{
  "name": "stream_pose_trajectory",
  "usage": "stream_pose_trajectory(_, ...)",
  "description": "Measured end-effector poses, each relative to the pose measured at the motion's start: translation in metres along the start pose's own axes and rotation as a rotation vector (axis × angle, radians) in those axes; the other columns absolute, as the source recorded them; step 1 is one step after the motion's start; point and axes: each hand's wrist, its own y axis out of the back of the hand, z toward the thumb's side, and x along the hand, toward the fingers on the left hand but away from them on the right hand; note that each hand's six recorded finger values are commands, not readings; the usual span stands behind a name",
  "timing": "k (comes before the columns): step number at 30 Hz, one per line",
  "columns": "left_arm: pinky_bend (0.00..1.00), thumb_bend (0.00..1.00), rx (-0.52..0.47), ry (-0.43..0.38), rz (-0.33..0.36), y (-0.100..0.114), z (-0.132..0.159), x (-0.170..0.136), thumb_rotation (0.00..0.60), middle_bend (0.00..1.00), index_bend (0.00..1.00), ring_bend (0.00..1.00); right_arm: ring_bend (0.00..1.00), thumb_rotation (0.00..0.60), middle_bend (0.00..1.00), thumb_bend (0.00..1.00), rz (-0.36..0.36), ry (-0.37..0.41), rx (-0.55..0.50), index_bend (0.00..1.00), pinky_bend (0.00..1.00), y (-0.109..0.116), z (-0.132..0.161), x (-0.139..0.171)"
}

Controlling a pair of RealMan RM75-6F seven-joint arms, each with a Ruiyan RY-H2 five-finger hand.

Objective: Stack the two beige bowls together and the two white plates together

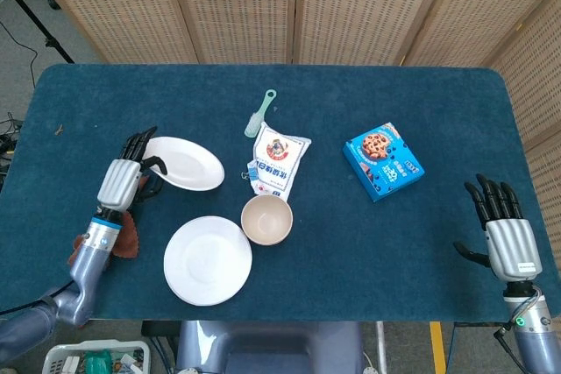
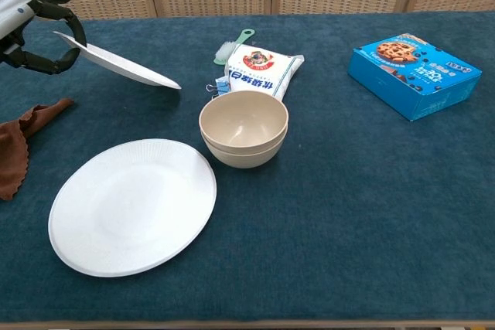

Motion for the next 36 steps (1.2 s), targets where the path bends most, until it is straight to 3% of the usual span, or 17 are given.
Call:
stream_pose_trajectory(14, 0.00, 0.50, -0.046, -0.076, 0.028, 0.028, 0.007, -0.030, 0.600, 0.00, 0.93, 0.00, 0.00, 0.600, 0.00, 0.00, 0.003, 0.008, 0.005, 0.00, 0.00, -0.002, 0.005, 0.001)
stream_pose_trajectory(25, 0.00, 0.49, -0.109, -0.155, -0.009, 0.023, 0.033, -0.051, 0.600, 0.00, 0.93, 0.00, 0.00, 0.600, 0.00, 0.00, -0.005, 0.008, -0.002, 0.00, 0.00, 0.001, 0.005, 0.003)
stream_pose_trajectory(36, 0.00, 0.49, -0.135, -0.177, -0.046, 0.021, 0.035, -0.072, 0.600, 0.00, 0.93, 0.00, 0.00, 0.600, 0.00, 0.00, -0.011, 0.007, -0.009, 0.00, 0.00, 0.004, 0.004, 0.003)
